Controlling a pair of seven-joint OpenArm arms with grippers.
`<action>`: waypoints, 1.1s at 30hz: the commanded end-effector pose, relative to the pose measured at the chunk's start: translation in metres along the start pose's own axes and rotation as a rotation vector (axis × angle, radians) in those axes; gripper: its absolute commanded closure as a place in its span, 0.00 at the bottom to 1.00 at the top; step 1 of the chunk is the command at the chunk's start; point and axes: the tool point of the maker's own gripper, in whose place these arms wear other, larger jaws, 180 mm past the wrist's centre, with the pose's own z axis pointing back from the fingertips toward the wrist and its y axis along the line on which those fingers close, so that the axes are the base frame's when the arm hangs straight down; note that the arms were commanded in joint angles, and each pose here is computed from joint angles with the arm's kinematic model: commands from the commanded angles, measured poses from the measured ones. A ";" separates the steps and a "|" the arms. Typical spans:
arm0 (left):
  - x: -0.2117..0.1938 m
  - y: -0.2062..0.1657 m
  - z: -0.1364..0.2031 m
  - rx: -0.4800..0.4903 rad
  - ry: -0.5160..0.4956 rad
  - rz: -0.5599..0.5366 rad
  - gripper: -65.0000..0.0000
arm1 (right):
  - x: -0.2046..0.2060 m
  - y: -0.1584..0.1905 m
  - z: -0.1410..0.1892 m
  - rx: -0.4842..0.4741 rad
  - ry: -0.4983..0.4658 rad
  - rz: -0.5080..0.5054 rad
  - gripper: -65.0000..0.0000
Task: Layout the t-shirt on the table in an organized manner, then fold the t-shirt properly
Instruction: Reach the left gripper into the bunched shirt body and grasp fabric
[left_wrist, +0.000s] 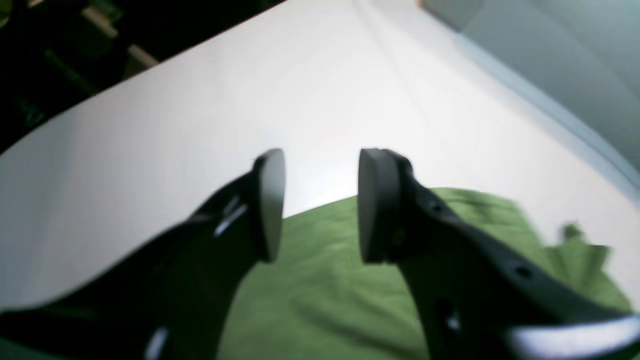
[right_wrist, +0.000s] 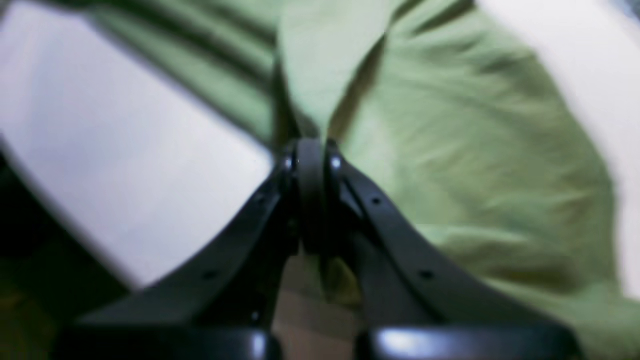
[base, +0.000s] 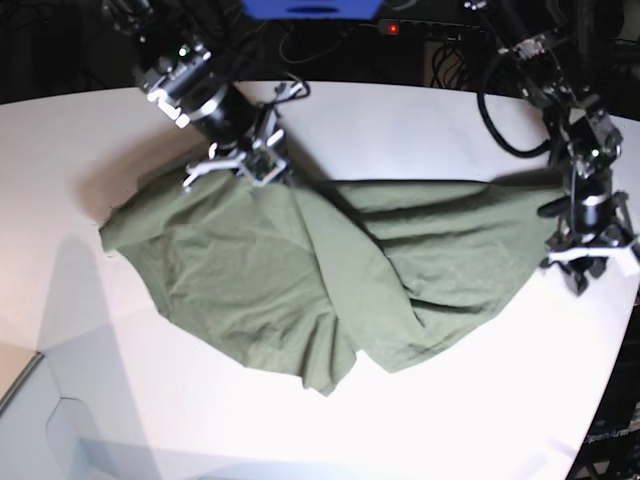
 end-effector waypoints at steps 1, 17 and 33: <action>0.018 -0.019 -0.004 -0.051 -0.057 -0.008 0.63 | 0.008 0.007 0.003 0.015 -0.039 -0.012 1.00; -0.104 -0.212 -0.055 -0.433 0.283 -0.142 0.63 | -0.022 0.041 0.002 0.060 0.052 0.071 1.00; -0.143 -0.198 -0.138 -0.247 0.331 -0.067 0.63 | -0.021 0.040 0.001 0.053 0.053 0.066 1.00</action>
